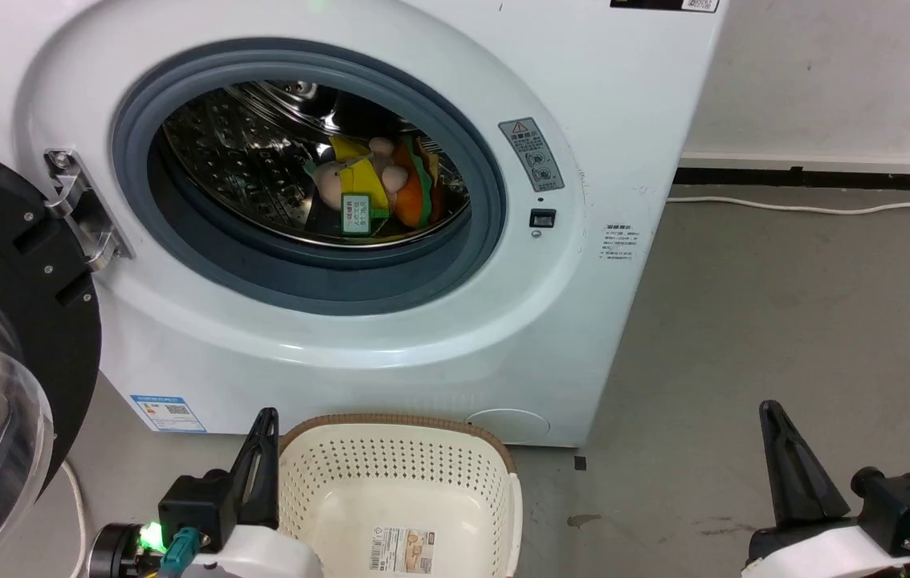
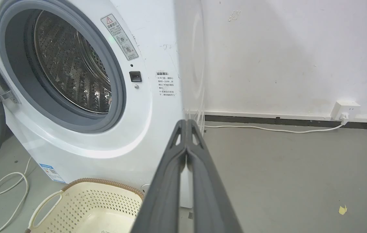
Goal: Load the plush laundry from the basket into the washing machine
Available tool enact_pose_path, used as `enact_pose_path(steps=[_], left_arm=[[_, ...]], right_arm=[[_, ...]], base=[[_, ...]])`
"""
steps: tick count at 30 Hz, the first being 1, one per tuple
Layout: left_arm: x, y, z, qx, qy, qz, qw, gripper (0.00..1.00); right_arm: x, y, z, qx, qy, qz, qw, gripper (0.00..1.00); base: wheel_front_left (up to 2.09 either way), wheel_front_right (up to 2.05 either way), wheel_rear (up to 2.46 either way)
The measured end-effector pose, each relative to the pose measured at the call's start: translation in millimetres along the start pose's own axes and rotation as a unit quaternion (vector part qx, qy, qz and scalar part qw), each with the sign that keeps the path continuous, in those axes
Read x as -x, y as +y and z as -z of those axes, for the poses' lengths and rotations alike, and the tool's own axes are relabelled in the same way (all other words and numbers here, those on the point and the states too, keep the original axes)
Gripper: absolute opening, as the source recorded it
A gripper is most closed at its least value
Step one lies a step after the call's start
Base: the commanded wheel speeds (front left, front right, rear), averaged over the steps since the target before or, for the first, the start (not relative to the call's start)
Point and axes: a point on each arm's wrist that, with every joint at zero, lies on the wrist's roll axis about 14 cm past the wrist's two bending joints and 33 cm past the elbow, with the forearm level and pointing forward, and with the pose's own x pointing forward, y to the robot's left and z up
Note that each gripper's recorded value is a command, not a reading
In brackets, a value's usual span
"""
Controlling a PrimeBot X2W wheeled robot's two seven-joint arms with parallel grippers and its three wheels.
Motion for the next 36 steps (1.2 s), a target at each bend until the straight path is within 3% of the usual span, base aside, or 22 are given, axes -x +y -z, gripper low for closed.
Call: enact_pose_path(steps=[36], left_arm=[[-0.3, 5.7, -9.8, -0.009, 0.006, -0.011, 1.000, 0.00]], right_arm=[[-3.4, 5.8, -0.8, 0.027, 0.022, -0.011, 0.999, 0.00]], base=[[0.00, 0.00, 0.00]])
